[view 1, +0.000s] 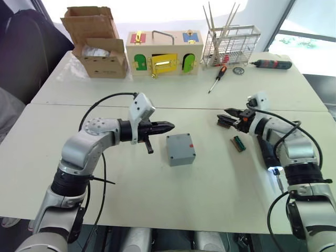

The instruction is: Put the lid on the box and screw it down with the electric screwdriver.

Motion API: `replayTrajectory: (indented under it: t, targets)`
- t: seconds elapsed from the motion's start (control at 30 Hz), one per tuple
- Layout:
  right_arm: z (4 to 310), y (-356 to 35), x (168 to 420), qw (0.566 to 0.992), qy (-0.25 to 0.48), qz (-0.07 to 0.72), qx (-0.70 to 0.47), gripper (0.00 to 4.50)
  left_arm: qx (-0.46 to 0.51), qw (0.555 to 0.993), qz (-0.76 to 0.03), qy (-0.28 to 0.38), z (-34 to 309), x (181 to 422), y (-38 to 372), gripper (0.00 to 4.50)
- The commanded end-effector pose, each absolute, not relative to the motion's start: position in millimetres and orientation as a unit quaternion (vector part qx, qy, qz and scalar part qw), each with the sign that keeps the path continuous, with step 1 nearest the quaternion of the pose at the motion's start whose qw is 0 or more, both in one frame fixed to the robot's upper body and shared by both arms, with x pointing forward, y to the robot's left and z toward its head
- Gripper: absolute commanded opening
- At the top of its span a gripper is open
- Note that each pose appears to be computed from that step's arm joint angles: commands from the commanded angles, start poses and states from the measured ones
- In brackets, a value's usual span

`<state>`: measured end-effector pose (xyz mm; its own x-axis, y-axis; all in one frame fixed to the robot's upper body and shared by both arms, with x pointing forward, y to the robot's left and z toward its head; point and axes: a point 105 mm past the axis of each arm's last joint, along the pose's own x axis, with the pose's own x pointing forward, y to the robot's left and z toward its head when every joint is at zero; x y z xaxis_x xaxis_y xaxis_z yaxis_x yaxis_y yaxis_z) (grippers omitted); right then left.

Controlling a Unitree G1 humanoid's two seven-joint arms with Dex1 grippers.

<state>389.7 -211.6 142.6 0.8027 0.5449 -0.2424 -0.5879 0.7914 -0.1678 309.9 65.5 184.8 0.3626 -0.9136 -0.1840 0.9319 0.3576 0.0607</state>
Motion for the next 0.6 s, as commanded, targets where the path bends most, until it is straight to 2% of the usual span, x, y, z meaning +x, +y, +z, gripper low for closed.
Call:
replayTrajectory:
  t: [0.03,0.5,0.6]
  targets:
    - [150.9,-213.2,394.3,0.947,0.071,0.292,-0.112,2.17,0.09,0.819,-0.564,0.045,189.7,305.1,63.0,0.0]
    - [141.6,-214.2,399.1,0.954,0.074,0.277,-0.09,2.17,0.103,0.822,-0.557,0.056,178.7,308.3,65.2,0.0]
    - [143.5,-214.1,400.9,0.957,0.068,0.271,-0.083,1.41,0.104,0.823,-0.556,0.057,177.3,308.6,65.4,0.0]
